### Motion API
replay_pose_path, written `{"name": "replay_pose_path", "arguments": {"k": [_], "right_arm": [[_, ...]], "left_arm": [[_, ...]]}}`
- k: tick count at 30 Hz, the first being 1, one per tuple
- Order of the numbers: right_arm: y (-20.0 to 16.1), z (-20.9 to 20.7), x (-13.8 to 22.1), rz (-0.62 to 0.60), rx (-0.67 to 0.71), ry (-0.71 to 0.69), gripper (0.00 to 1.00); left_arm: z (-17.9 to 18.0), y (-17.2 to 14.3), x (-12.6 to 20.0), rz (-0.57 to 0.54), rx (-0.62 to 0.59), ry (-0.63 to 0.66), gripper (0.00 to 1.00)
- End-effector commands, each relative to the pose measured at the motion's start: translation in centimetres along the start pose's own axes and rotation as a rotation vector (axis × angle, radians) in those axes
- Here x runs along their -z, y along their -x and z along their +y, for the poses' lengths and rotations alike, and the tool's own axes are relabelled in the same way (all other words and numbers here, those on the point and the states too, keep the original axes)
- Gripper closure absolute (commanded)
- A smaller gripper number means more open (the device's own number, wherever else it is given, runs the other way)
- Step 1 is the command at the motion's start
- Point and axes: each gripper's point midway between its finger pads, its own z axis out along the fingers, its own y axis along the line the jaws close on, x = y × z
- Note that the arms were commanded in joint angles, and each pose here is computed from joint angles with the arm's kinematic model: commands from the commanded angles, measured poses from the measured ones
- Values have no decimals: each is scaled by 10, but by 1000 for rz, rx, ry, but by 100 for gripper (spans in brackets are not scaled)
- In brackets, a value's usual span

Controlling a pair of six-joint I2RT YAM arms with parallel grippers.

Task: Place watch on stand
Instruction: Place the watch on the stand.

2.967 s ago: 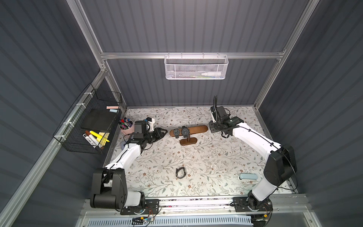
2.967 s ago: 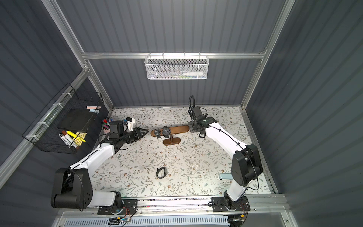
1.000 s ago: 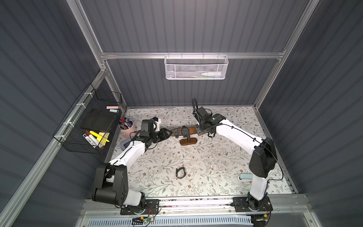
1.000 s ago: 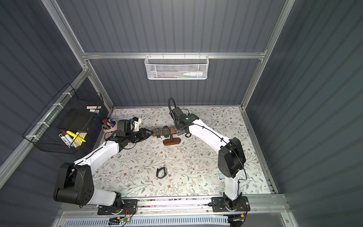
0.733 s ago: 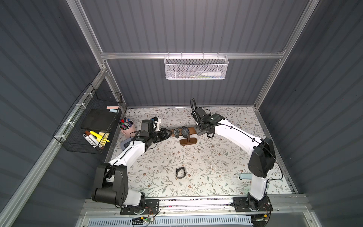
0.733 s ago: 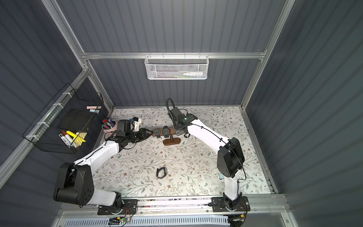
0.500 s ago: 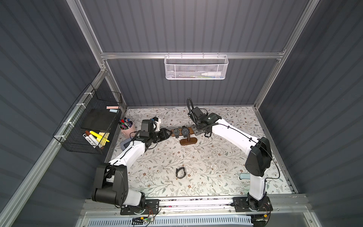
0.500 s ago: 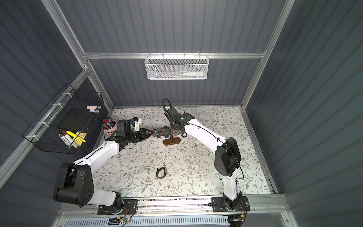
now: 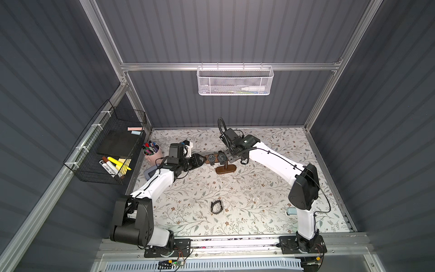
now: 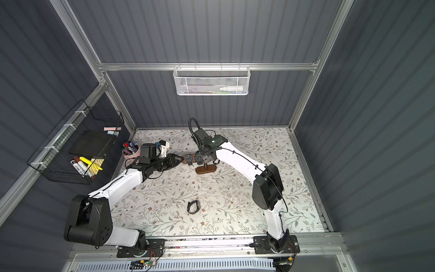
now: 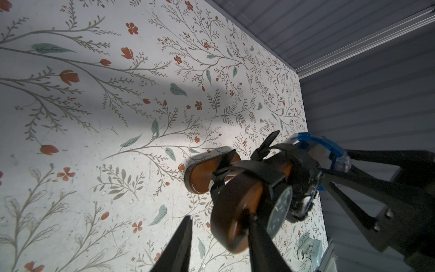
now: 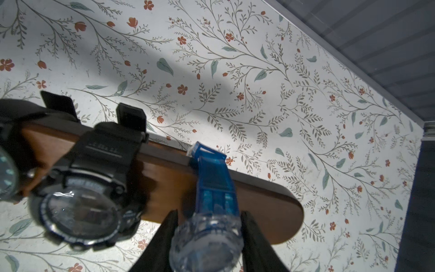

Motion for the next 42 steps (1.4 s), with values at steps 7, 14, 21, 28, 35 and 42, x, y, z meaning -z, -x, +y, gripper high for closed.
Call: {"name": "replay_pose_path", "arguments": {"k": [7, 14, 21, 28, 35, 42], "right_arm": [[-5, 0, -6, 58, 15, -35, 80], [-5, 0, -6, 59, 15, -35, 67], [-6, 0, -6, 61, 11, -31, 61], [-6, 1, -5, 60, 10, -28, 57], [-6, 1, -5, 59, 11, -27, 52], [-6, 0, -5, 58, 9, -31, 49]], "left_arm": [[-5, 4, 5, -2, -21, -5, 60], [-5, 4, 5, -2, -20, -4, 60], [-4, 3, 4, 2, -19, -3, 60], [-5, 3, 5, 1, -21, -3, 60], [-5, 3, 5, 2, -20, -4, 59], [-5, 3, 4, 5, -19, -5, 59]]}}
